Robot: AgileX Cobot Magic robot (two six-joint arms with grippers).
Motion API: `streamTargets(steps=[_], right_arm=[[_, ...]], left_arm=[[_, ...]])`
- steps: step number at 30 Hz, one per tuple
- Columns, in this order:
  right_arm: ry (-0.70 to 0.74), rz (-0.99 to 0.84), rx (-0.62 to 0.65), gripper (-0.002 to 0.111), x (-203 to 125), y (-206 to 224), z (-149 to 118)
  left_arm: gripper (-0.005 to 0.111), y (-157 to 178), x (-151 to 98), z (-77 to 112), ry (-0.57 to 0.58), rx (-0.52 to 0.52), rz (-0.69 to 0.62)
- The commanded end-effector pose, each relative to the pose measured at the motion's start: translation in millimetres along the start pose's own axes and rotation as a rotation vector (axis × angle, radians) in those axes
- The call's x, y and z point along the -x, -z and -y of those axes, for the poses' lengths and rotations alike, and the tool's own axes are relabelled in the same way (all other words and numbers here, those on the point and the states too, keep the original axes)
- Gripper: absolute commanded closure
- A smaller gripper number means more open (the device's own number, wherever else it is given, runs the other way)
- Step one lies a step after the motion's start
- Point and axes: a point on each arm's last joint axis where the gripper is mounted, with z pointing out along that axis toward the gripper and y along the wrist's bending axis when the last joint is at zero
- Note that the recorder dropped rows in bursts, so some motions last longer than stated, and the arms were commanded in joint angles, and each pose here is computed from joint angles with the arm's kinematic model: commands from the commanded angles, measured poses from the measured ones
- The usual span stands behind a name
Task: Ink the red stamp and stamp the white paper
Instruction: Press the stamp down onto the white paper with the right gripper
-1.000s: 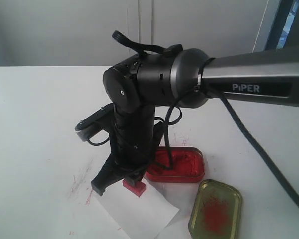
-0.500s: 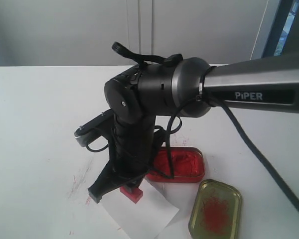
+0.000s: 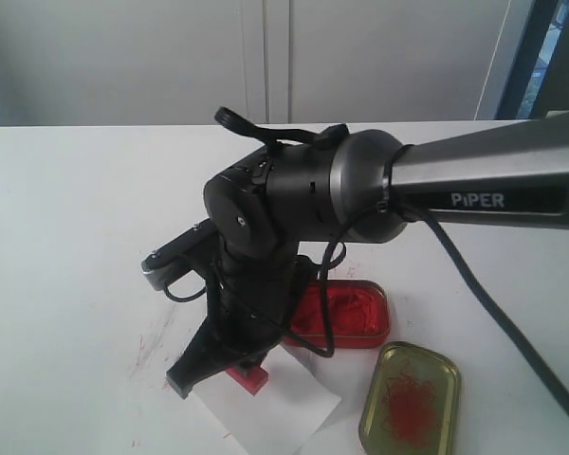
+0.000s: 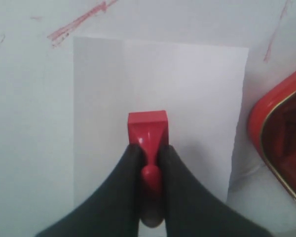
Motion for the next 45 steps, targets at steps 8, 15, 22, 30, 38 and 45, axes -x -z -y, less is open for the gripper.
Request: streamTargets(steps=[8, 15, 22, 30, 38, 45], right_arm=[[-0.021, -0.021, -0.004, 0.108, -9, -14, 1], [-0.022, -0.053, -0.006, 0.108, -9, -32, 2], [-0.027, -0.151, -0.008, 0.108, -16, -62, 2], [-0.026, -0.182, -0.008, 0.108, -18, -68, 2], [-0.039, -0.167, 0.03, 0.108, -17, -68, -1], [-0.043, -0.15, 0.033, 0.108, -15, -69, -2]], left_arm=[[0.107, 0, 1, 0.2, 0.01, -0.002, -0.002], [0.107, 0, 1, 0.2, 0.01, -0.002, -0.002], [0.107, 0, 1, 0.2, 0.01, -0.002, -0.002], [0.107, 0, 1, 0.2, 0.01, -0.002, -0.002], [0.107, 0, 1, 0.2, 0.01, -0.002, -0.002], [0.107, 0, 1, 0.2, 0.01, -0.002, -0.002]])
